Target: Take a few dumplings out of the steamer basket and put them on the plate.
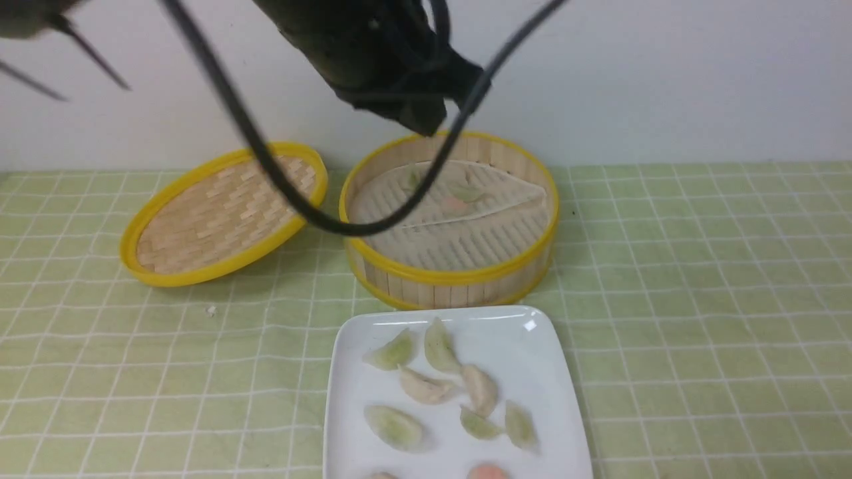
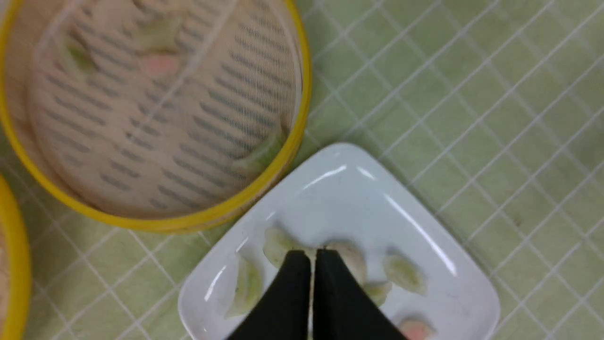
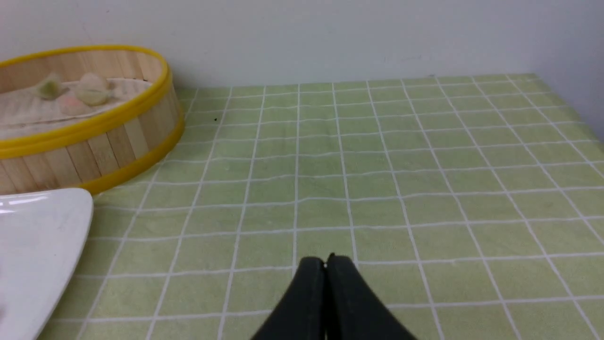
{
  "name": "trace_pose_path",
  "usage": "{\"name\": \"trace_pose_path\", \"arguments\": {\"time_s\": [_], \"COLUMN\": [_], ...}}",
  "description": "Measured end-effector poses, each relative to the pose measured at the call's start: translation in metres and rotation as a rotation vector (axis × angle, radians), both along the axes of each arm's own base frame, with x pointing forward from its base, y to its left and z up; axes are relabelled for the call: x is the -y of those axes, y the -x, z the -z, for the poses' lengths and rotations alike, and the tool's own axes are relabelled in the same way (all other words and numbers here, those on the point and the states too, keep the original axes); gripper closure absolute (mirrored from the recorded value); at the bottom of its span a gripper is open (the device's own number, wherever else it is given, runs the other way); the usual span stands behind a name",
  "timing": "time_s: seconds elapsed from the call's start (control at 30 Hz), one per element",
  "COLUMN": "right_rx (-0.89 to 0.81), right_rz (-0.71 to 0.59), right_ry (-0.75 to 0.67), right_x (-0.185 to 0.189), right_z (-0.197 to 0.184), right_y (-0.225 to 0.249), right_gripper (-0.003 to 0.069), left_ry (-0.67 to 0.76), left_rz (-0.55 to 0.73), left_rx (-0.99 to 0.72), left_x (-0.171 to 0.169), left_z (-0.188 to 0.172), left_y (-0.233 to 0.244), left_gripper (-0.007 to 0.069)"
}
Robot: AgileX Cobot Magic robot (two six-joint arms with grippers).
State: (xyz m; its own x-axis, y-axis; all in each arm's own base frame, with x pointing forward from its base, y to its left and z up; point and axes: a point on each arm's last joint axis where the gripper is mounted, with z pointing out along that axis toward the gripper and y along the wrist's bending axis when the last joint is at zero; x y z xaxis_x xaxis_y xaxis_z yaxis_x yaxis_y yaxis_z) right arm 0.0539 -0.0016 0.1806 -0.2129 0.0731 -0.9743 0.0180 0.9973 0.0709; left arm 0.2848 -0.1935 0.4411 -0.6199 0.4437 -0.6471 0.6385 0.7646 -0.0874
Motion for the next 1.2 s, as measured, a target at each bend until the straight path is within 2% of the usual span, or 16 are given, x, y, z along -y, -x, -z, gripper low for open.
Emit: {"name": "trace_pose_path", "arguments": {"time_s": [0.1, 0.13, 0.27, 0.4, 0.5, 0.73, 0.93, 1.03, 1.2], "right_rx": [0.000, 0.000, 0.000, 0.000, 0.000, 0.000, 0.000, 0.000, 0.000], "right_rz": [0.000, 0.000, 0.000, 0.000, 0.000, 0.000, 0.000, 0.000, 0.000], "right_ry": [0.000, 0.000, 0.000, 0.000, 0.000, 0.000, 0.000, 0.000, 0.000], "right_x": [0.000, 0.000, 0.000, 0.000, 0.000, 0.000, 0.000, 0.000, 0.000], "right_z": [0.000, 0.000, 0.000, 0.000, 0.000, 0.000, 0.000, 0.000, 0.000], "right_y": [0.000, 0.000, 0.000, 0.000, 0.000, 0.000, 0.000, 0.000, 0.000], "right_gripper": [0.0673, 0.0673, 0.0673, 0.0673, 0.0673, 0.0673, 0.0673, 0.0673, 0.0673], "left_ry": [0.058, 0.061, 0.167, 0.253, 0.364, 0.561, 0.695, 0.713, 0.624], "left_rz": [0.001, 0.001, -0.023, -0.051, -0.095, -0.150, -0.172, -0.175, -0.154], "left_rx": [0.094, 0.099, 0.228, 0.336, 0.473, 0.744, 0.874, 0.890, 0.897], "left_x": [-0.032, -0.034, -0.075, -0.096, -0.117, -0.152, -0.175, -0.178, -0.175], "left_z": [-0.039, -0.041, -0.054, -0.039, -0.004, 0.046, 0.079, 0.096, 0.122], "left_y": [0.051, 0.054, 0.120, 0.152, 0.180, 0.227, 0.262, 0.267, 0.262], "left_gripper": [0.0631, 0.0631, 0.0631, 0.0631, 0.0631, 0.0631, 0.0631, 0.0631, 0.0631]}}
